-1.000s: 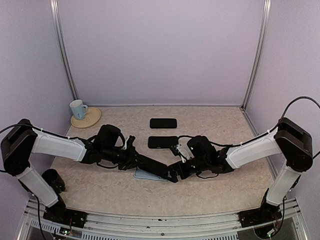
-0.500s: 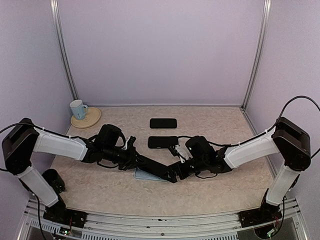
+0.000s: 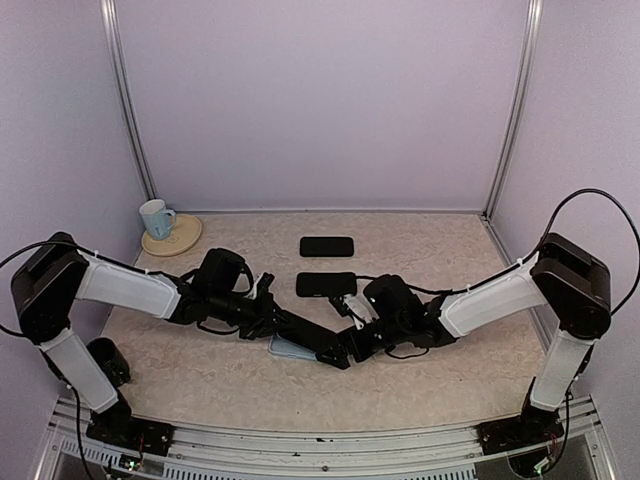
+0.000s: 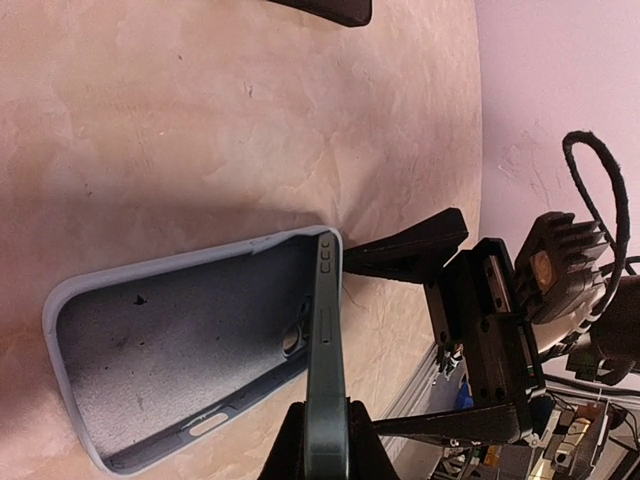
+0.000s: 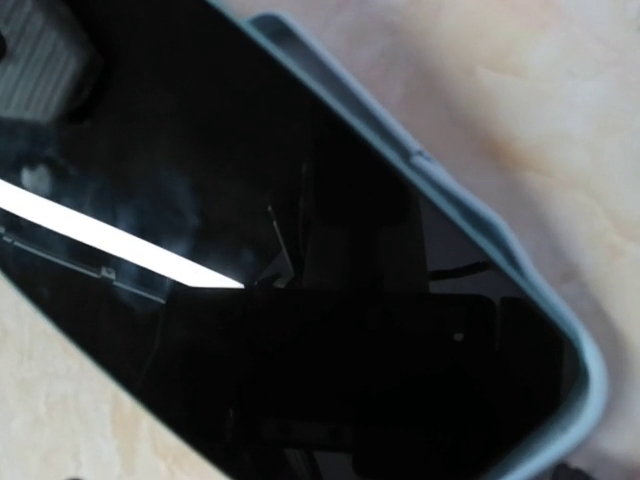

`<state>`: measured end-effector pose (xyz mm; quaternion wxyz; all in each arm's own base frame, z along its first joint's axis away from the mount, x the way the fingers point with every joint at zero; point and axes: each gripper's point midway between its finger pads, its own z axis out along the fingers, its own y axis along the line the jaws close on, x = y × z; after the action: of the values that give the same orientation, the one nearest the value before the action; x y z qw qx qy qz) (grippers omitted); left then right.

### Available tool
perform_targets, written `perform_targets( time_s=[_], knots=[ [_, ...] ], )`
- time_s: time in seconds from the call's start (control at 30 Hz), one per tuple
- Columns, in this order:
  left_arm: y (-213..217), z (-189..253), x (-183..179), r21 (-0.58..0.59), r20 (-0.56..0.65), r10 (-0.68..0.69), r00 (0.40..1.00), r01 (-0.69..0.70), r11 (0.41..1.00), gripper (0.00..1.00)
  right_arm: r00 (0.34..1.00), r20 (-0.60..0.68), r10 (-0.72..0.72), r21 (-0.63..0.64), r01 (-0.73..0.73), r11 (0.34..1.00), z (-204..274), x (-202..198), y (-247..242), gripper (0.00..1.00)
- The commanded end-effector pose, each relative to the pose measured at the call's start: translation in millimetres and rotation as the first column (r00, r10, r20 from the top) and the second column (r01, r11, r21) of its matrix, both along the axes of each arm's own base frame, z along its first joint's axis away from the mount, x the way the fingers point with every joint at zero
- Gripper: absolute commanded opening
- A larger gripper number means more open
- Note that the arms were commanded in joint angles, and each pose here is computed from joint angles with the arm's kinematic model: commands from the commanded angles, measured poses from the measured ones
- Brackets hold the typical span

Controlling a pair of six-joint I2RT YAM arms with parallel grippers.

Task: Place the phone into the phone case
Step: Install the phone into the phone case.

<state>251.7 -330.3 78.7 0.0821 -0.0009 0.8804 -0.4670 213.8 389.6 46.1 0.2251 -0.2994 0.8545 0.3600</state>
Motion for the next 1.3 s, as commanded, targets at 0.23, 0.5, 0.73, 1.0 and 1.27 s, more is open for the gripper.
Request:
perform_targets(
  time_s=[0.23, 0.5, 0.73, 1.0, 1.27],
  knots=[
    [-10.4, -6.0, 5.2, -0.012, 0.029, -0.055, 0.998, 0.056, 0.998, 0.0, 0.999, -0.018, 0.048, 0.005, -0.048, 0.999, -4.2, -2.7, 17.5, 1.0],
    [-11.2, -1.8, 2.1, -0.031, 0.017, -0.064, 0.998, 0.064, 0.997, 0.0, 0.997, -0.022, 0.068, 0.013, -0.067, 0.998, -5.2, 0.6, 28.8, 1.0],
    [-4.2, -4.3, -0.2, -0.036, -0.05, 0.0, 0.999, -0.002, 0.999, 0.0, 0.998, -0.006, 0.058, 0.008, -0.058, 0.998, -0.4, 3.3, 28.3, 1.0],
    [2.7, -15.6, -6.5, -0.022, -0.097, 0.025, 0.995, -0.027, 0.999, 0.0, 0.999, -0.015, 0.042, -0.008, -0.042, 0.999, -5.4, -0.7, 18.5, 1.0],
    [10.4, -34.9, -12.5, 0.009, -0.108, 0.022, 0.994, -0.021, 1.0, 0.0, 0.999, 0.011, 0.047, -0.023, -0.046, 0.999, 3.0, -1.4, 12.1, 1.0]
  ],
)
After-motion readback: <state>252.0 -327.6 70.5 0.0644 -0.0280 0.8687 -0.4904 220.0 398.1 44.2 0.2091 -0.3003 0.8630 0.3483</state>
